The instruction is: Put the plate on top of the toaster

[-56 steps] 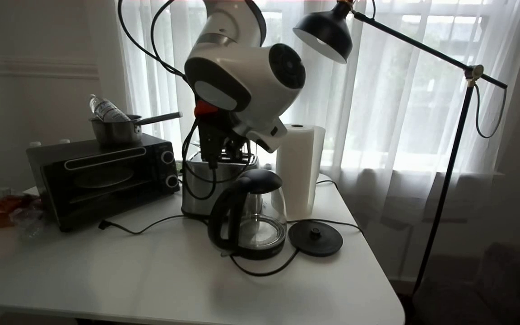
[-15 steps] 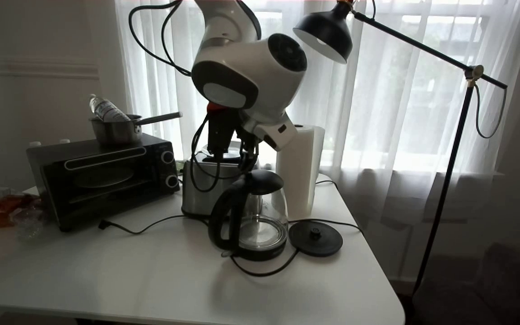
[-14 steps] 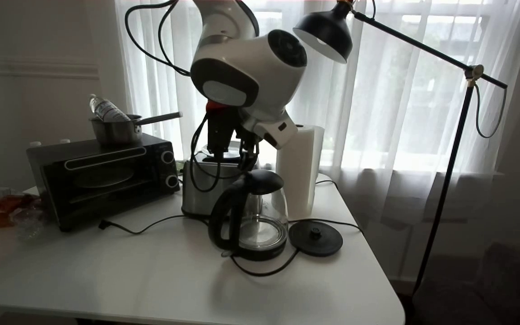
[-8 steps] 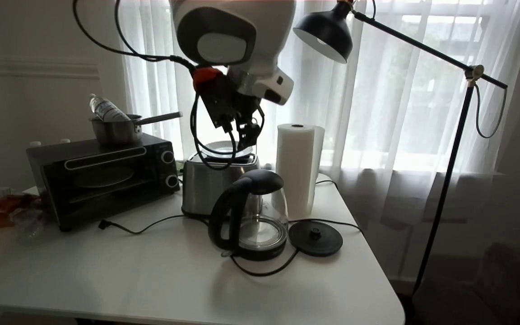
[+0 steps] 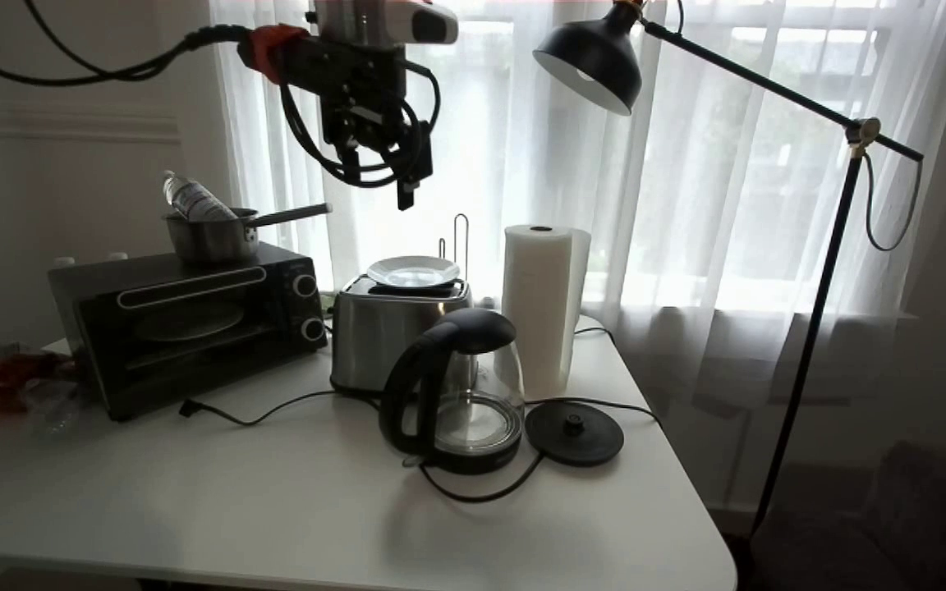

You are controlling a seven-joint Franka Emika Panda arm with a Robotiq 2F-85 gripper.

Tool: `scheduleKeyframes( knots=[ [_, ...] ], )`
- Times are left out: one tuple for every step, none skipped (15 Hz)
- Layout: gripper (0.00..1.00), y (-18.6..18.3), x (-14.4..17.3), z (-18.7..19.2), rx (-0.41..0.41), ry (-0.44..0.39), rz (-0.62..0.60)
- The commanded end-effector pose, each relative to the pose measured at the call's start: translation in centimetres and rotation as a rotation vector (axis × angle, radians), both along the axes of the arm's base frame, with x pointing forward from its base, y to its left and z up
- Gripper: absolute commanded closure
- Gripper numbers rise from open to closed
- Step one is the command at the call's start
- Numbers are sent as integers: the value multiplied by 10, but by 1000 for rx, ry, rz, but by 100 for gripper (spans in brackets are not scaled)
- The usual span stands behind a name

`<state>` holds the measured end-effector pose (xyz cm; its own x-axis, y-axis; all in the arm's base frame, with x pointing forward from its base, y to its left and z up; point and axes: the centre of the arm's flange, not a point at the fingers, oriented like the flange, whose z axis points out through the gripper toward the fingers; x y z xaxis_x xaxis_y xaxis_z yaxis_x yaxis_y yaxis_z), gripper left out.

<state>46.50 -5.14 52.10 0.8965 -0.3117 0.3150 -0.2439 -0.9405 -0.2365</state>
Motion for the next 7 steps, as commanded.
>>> scheduleKeyframes(
  knots=[
    [0,25,-60,5,-173,-85,66],
    [0,24,-75,2,-211,-122,81],
    [0,19,-29,7,-141,-60,68],
    [0,21,-37,6,-150,-68,72],
    [0,21,-38,7,-149,-70,73],
    [0,20,-37,7,-148,-69,71],
    [0,19,-35,5,-146,-64,69]
  ],
)
